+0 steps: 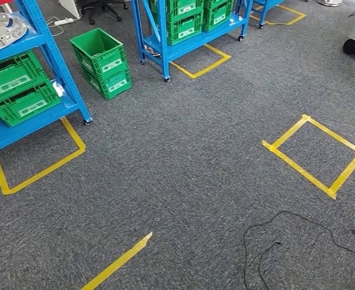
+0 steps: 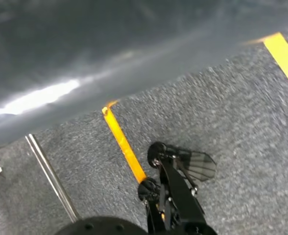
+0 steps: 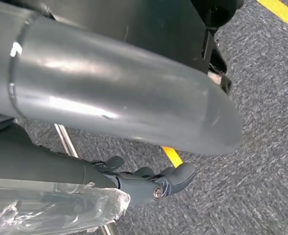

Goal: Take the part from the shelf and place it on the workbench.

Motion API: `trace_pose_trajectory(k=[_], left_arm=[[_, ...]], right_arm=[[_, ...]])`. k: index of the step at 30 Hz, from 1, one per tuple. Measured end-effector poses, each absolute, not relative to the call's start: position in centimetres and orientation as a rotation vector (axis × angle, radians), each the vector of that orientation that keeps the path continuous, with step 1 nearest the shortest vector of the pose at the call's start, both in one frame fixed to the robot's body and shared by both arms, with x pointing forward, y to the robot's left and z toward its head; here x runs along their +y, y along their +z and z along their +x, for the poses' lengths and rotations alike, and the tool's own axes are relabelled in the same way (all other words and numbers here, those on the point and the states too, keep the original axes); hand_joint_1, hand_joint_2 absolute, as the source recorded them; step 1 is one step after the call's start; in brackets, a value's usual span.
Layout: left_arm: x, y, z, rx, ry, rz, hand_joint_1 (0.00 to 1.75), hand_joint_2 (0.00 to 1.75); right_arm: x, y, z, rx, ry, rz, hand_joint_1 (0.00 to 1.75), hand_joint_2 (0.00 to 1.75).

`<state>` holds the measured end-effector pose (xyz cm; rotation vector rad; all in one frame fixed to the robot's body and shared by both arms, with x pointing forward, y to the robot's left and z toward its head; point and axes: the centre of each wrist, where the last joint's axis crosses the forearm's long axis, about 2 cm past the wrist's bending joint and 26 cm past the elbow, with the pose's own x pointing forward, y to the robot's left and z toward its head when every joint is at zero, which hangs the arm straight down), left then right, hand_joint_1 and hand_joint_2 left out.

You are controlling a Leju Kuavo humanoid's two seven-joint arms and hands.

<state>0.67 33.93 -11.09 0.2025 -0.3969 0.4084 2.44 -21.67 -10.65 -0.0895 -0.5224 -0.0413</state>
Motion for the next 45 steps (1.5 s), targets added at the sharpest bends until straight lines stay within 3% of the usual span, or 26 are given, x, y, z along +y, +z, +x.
trace_pose_trajectory(k=[45], left_arm=[[34.07, -11.03, 0.85, -0.408, 0.41, 0.22, 0.0, 0.0]], right_arm=[[-22.66, -10.88, 2.25, -0.506, -0.002, -0.074, 0.0, 0.0]])
